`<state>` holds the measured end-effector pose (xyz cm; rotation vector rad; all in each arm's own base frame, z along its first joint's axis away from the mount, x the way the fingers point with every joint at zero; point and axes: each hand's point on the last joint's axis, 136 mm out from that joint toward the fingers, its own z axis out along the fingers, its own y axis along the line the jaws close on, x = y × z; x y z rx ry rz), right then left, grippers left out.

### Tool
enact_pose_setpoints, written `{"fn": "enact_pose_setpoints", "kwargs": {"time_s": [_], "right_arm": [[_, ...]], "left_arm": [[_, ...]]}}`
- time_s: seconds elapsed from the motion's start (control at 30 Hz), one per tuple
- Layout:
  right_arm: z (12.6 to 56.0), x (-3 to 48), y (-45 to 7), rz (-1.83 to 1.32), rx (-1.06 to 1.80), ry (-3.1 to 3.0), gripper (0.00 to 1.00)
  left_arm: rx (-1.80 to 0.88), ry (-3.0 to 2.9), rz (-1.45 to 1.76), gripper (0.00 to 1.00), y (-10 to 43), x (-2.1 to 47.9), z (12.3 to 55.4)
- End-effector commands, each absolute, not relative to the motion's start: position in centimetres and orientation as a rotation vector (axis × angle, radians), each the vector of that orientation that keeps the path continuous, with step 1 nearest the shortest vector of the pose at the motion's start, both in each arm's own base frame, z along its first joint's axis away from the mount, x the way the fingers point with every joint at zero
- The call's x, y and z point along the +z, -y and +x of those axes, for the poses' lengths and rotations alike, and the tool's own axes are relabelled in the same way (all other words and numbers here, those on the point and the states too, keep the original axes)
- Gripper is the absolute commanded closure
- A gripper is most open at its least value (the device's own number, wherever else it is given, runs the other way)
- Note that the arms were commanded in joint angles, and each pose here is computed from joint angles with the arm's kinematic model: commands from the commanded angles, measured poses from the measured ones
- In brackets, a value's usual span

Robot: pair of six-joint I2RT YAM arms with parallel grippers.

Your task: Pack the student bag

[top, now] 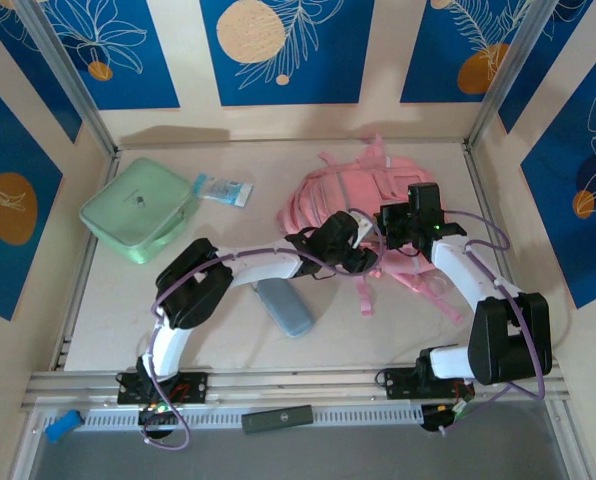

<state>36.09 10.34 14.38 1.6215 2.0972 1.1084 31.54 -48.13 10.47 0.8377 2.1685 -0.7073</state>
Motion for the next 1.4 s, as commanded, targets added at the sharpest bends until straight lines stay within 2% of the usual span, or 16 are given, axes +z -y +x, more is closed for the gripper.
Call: {"fn": "enact_pose_setpoints", "kwargs": {"time_s": [0.0, 0.13, 0.3, 0.47, 0.53, 0.63, 0.73, 0.87, 0.97, 1.2, 1.37], "right_arm": [[36.0, 18.4, -11.8, 1.552, 1.248, -2.068, 1.0], [36.0, 18.2, -12.2, 1.566, 1.274, -2.066, 1.0], [35.9, 17.9, -11.5, 1.583, 1.27, -2.057, 1.0], [36.3, 17.9, -10.9, 1.599, 1.296, -2.05, 1.0], [36.5, 17.8, -10.7, 1.604, 1.304, -2.049, 1.0], [36.6, 18.1, -10.4, 1.595, 1.297, -2.04, 1.0], [36.8, 18.3, -10.3, 1.595, 1.3, -2.04, 1.0], [37.0, 18.5, -10.1, 1.592, 1.288, -2.035, 1.0], [37.0, 18.4, -10.3, 1.594, 1.288, -2.045, 1.0], [36.9, 17.8, -10.5, 1.603, 1.274, -2.056, 1.0], [36.9, 17.4, -11.0, 1.603, 1.275, -2.069, 1.0]], "left_arm": [[-0.69, -2.195, 0.649, 0.35, 48.4, 9.8, 34.8], [-0.893, -2.036, 0.646, 0.34, 52.0, 13.5, 35.3], [-1.012, -1.87, 0.737, 0.54, 53.1, 19.9, 33.8], [-1.056, -1.909, 0.881, 0.68, 51.4, 19.4, 30.5], [-1.08, -1.947, 0.932, 0.7, 50.8, 18.6, 29.2], [-1.108, -2.015, 0.953, 0.69, 49.9, 17.7, 27.9], [-1.095, -2.113, 0.965, 0.63, 49.1, 16.2, 27.1], [-0.962, -2.241, 0.918, 0.56, 47.9, 12.9, 28.0], [-0.901, -2.28, 0.886, 0.47, 47.6, 11.7, 29.0], [-0.828, -2.261, 0.851, 0.47, 48.2, 12.4, 30.9], [-0.869, -2.25, 0.874, 0.46, 49.6, 12.3, 31.2]]}}
